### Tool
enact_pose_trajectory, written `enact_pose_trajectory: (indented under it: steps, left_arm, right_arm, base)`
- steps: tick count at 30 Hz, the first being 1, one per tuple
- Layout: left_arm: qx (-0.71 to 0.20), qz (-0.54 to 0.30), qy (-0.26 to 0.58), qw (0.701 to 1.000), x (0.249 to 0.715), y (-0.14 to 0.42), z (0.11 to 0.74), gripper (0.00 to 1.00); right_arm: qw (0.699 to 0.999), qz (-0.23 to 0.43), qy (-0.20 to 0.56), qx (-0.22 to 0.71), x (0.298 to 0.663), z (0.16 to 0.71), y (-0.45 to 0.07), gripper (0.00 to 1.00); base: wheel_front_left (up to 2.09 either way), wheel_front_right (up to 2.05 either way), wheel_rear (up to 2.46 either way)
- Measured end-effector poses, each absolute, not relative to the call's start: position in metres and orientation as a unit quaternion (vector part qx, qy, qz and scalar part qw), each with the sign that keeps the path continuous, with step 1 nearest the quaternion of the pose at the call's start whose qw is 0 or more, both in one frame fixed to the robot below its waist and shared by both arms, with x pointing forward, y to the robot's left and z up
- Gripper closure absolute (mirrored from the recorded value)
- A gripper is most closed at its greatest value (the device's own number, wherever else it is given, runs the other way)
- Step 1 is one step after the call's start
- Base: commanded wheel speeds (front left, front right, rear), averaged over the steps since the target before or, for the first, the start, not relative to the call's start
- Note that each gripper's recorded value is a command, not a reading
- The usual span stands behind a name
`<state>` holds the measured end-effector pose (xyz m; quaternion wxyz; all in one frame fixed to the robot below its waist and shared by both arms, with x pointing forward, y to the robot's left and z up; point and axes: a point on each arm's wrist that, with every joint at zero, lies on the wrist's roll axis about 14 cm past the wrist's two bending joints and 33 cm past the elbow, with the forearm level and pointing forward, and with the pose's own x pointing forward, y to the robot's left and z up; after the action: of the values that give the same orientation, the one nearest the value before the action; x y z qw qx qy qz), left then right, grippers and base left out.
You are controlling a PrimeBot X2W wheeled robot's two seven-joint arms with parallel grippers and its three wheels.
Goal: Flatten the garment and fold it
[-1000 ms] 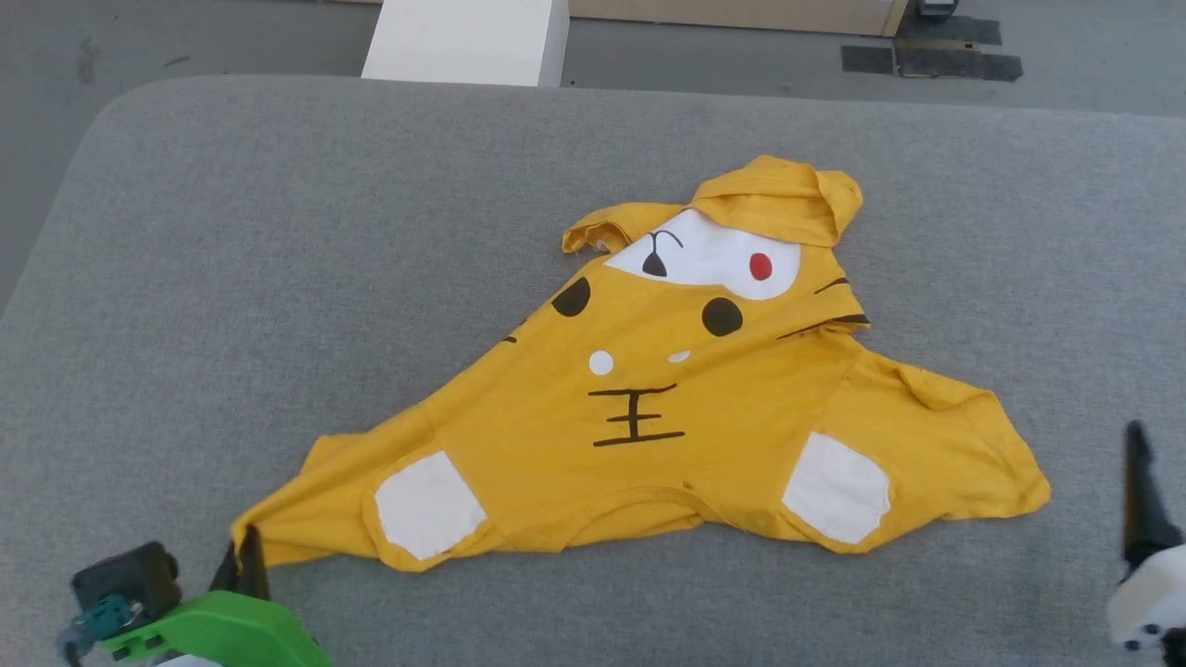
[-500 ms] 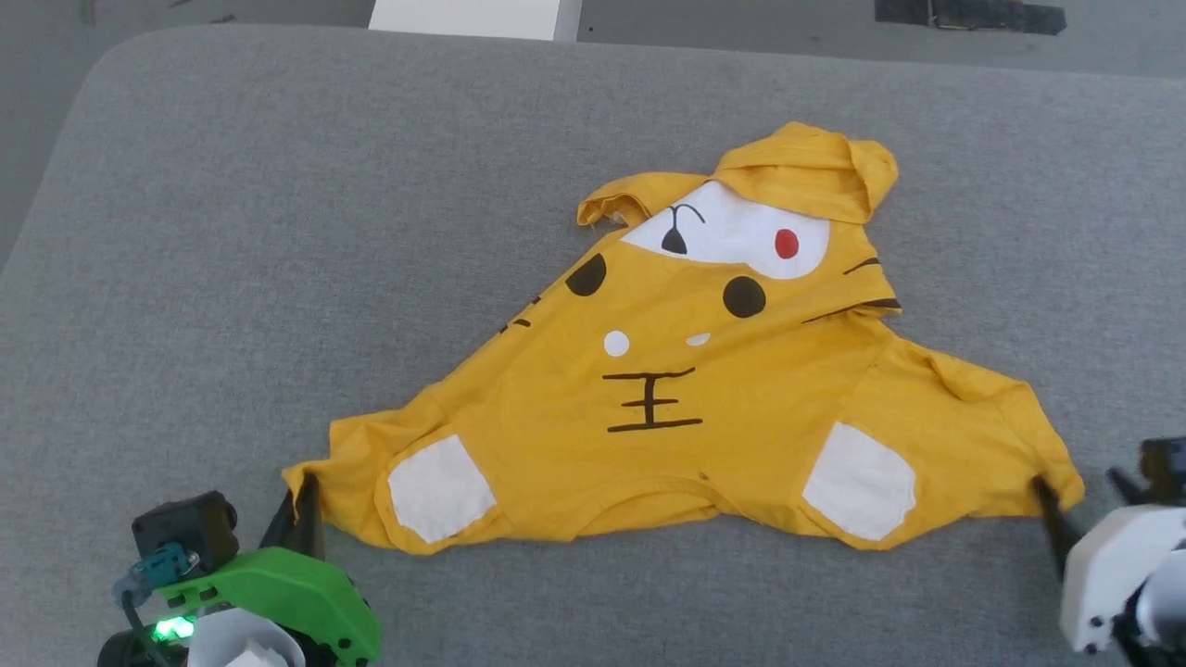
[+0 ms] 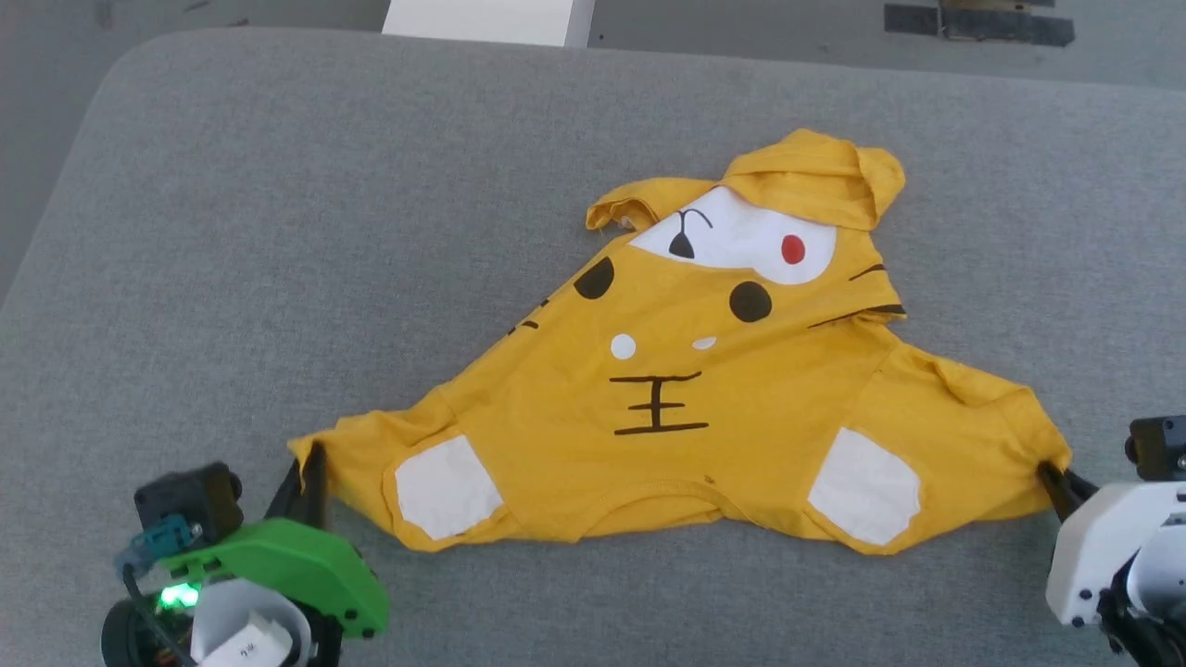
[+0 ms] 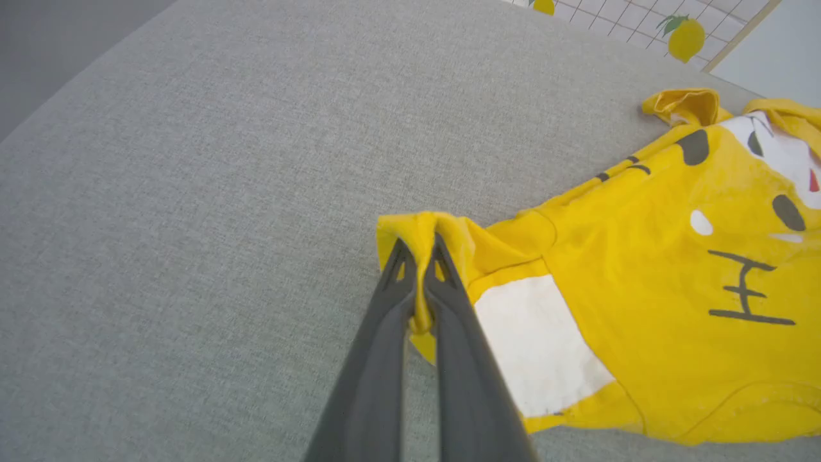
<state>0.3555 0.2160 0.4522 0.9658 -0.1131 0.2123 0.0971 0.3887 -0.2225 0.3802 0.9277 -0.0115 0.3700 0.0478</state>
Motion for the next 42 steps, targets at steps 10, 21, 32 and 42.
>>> enact_pose_trajectory:
  steps: [10,21,32,42]
  left_arm:
    - [-0.16,0.02,0.068,0.985,0.407,0.19,0.549,1.0]
    - [-0.144,-0.034,-0.122,0.981,0.453,0.177,0.709,1.0]
    - [-0.105,-0.086,-0.158,0.978,0.467,0.147,0.8,1.0]
    - [-0.094,-0.053,-0.115,0.987,0.512,0.149,0.821,1.0]
  right_arm:
    - [0.992,0.039,0.121,0.016,0.45,0.53,-0.218,1.0]
    - [0.993,0.059,-0.096,-0.029,0.459,0.715,-0.207,1.0]
    - [0.981,0.056,-0.165,-0.083,0.444,0.814,-0.203,1.0]
    - [0.986,0.024,-0.125,-0.104,0.483,0.825,-0.219,1.0]
  base:
    - [0.0,0.0,0.0]
    - [0.0,0.0,0.0]
    - [0.0,0.0,0.0]
    - [0.0,0.0,0.0]
